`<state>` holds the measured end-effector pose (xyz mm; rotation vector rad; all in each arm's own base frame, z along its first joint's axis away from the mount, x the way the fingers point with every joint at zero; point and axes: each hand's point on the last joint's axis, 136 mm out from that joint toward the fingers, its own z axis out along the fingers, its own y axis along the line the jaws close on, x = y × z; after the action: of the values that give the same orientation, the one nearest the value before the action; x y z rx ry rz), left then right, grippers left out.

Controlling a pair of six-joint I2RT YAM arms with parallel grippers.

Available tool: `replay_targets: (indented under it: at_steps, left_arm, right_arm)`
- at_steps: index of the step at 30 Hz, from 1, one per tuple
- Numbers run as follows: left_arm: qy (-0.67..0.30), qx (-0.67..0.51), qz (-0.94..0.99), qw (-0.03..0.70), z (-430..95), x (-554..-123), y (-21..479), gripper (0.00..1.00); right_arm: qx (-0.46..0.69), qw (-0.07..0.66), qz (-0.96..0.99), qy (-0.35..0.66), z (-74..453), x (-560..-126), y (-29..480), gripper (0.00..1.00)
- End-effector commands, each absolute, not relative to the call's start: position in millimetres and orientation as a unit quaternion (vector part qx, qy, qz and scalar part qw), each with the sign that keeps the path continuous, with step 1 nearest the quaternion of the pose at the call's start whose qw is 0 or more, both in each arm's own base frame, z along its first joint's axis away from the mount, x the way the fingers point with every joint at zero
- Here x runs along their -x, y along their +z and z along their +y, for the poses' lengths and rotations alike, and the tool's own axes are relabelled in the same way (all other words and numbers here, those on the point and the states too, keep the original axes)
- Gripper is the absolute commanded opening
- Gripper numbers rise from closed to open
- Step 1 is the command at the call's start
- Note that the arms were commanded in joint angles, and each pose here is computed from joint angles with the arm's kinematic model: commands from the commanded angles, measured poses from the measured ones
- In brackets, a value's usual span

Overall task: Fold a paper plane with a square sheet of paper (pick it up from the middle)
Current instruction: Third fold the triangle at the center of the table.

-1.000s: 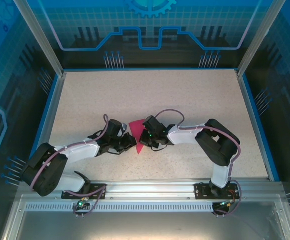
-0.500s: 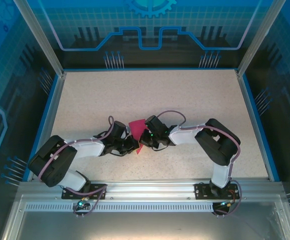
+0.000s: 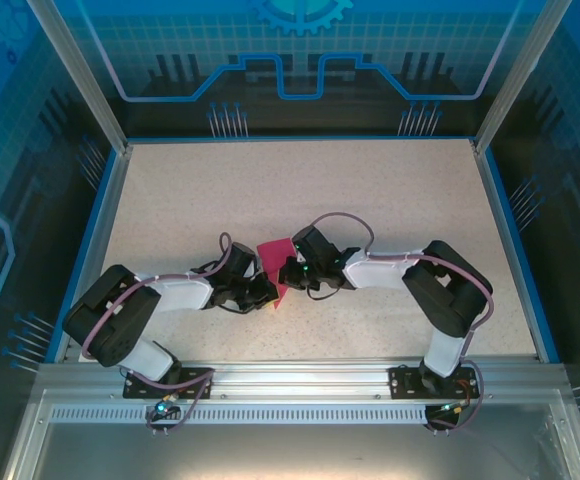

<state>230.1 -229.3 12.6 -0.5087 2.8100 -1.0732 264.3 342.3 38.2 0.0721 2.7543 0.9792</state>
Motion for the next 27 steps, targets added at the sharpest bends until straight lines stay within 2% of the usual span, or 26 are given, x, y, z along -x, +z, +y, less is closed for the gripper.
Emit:
replay_targets:
  at_steps: [1, 18, 27]
  left_arm:
    - [-0.314, 0.166, 0.934, 0.03, -220, -220, 0, 0.05]
    - [-0.354, 0.151, 0.921, 0.057, -236, -236, 25, 0.06]
    - [-0.37, 0.149, 0.913, 0.08, -243, -250, 37, 0.14]
  right_arm:
    - [0.0, 0.103, 0.945, 0.311, 328, -263, 31, 0.0]
    - [0.033, 0.09, 0.953, 0.287, 325, -277, 12, 0.0]
    - [0.03, 0.083, 0.954, 0.287, 323, -273, 10, 0.0]
